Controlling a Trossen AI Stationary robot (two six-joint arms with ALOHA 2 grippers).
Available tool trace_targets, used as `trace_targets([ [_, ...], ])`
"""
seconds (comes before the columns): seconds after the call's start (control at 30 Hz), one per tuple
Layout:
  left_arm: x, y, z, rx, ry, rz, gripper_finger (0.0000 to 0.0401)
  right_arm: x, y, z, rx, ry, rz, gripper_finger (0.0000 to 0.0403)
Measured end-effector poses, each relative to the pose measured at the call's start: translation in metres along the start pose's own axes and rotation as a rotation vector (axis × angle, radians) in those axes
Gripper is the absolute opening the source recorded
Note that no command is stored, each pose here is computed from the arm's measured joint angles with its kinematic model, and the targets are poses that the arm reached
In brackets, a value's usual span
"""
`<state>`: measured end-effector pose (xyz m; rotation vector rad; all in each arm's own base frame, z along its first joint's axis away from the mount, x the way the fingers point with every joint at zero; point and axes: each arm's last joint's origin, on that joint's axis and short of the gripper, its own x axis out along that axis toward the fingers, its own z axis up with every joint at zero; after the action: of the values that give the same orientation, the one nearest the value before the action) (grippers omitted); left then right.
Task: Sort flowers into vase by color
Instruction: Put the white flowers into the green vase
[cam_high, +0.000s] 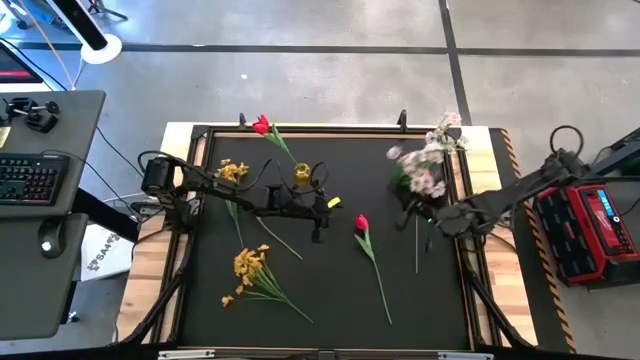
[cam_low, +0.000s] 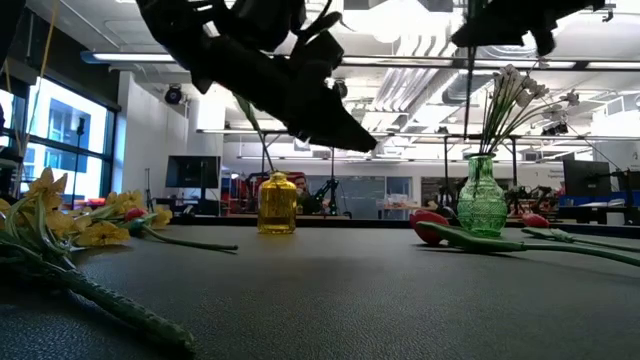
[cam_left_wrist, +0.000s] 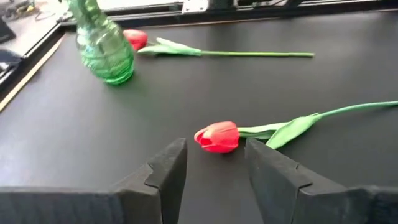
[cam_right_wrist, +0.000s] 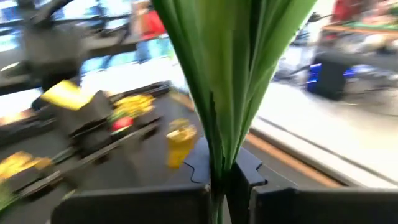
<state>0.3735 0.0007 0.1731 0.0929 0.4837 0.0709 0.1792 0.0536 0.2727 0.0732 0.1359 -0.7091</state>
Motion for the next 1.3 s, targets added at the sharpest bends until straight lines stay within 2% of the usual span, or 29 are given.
trace_targets([
  [0.27, -0.008, -0.014, 0.003, 0.008, 0.025, -0.023, 0.0154, 0.002, -0.04, 0.013, -0.03, -0.031, -0.228, 0.0001],
  [0.4, -0.029, -0.014, 0.011, 0.023, -0.008, 0.029, 0.0154, 0.011, -0.053, 0.013, -0.039, -0.019, -0.323, 0.0001],
  [0.53, -0.056, -0.01, 0.008, 0.027, -0.029, 0.099, 0.0154, 0.019, -0.063, 0.014, -0.054, -0.009, -0.398, 0.0001],
  [0.8, -0.09, -0.004, -0.008, -0.04, -0.133, 0.163, 0.0154, 0.036, -0.075, 0.011, -0.004, 0.005, -0.434, 0.0],
  [1.13, -0.094, -0.004, -0.018, -0.054, -0.163, 0.163, 0.0154, 0.055, -0.077, 0.001, -0.004, 0.062, -0.435, 0.0004],
  [1.3, -0.094, -0.003, -0.018, -0.055, -0.167, 0.163, 0.0154, 0.056, -0.077, -0.004, 0.004, 0.095, -0.429, 0.0034],
])
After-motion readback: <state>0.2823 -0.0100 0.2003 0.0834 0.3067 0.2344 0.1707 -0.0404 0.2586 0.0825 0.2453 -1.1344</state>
